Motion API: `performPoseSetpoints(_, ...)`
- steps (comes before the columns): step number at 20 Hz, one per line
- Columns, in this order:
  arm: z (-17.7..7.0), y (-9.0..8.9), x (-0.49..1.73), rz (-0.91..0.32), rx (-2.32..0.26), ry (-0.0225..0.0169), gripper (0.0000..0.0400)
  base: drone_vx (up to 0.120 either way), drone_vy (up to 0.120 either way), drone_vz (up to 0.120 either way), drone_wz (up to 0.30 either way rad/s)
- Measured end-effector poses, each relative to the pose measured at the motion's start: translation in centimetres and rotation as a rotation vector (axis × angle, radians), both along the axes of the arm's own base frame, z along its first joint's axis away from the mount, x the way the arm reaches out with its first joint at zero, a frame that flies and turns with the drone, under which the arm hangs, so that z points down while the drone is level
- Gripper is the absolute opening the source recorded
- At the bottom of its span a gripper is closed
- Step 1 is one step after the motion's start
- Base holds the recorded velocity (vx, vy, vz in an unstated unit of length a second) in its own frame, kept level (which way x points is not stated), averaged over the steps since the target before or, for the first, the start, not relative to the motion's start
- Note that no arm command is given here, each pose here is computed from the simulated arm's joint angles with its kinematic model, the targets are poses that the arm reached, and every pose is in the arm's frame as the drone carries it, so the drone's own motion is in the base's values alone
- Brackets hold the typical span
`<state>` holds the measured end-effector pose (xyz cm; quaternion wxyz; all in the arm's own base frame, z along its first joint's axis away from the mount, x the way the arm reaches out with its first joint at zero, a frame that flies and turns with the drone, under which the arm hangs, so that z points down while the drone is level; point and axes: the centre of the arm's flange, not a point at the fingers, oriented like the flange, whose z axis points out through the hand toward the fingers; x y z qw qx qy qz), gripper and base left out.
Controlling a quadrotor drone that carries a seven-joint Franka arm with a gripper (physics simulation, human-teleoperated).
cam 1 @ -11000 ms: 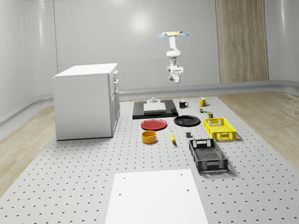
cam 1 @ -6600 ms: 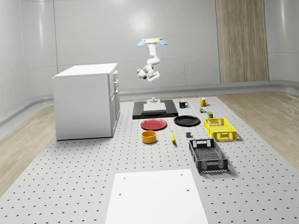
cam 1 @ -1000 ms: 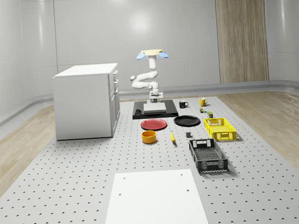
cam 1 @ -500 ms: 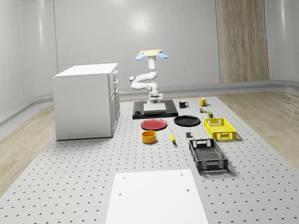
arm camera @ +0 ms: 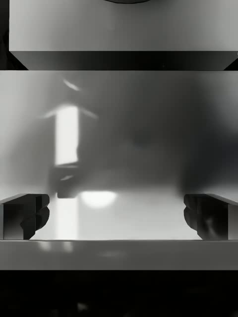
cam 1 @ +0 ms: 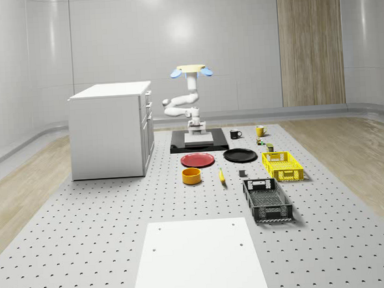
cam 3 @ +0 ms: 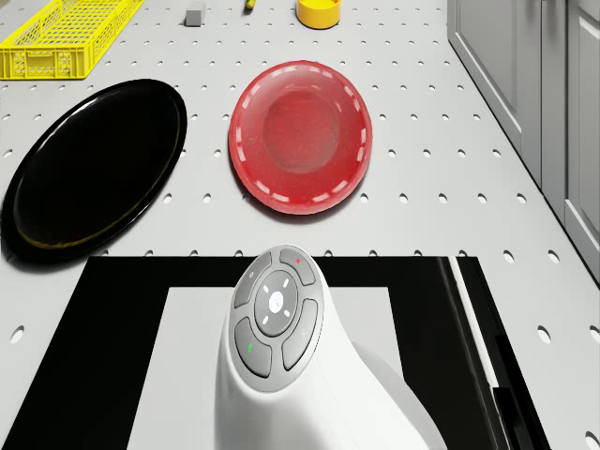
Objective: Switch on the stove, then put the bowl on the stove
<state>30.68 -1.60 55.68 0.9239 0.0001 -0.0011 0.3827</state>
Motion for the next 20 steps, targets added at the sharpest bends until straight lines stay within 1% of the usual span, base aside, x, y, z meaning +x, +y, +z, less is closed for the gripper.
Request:
performPoseSetpoints(1,0.0,0.0,0.0,0.0,0.0,0.0,0.04,0.12,-0.12,0.0,0.0)
performPoseSetpoints(20,0.0,0.0,0.0,0.0,0.0,0.0,0.04,0.12,0.0,0.0,0.0)
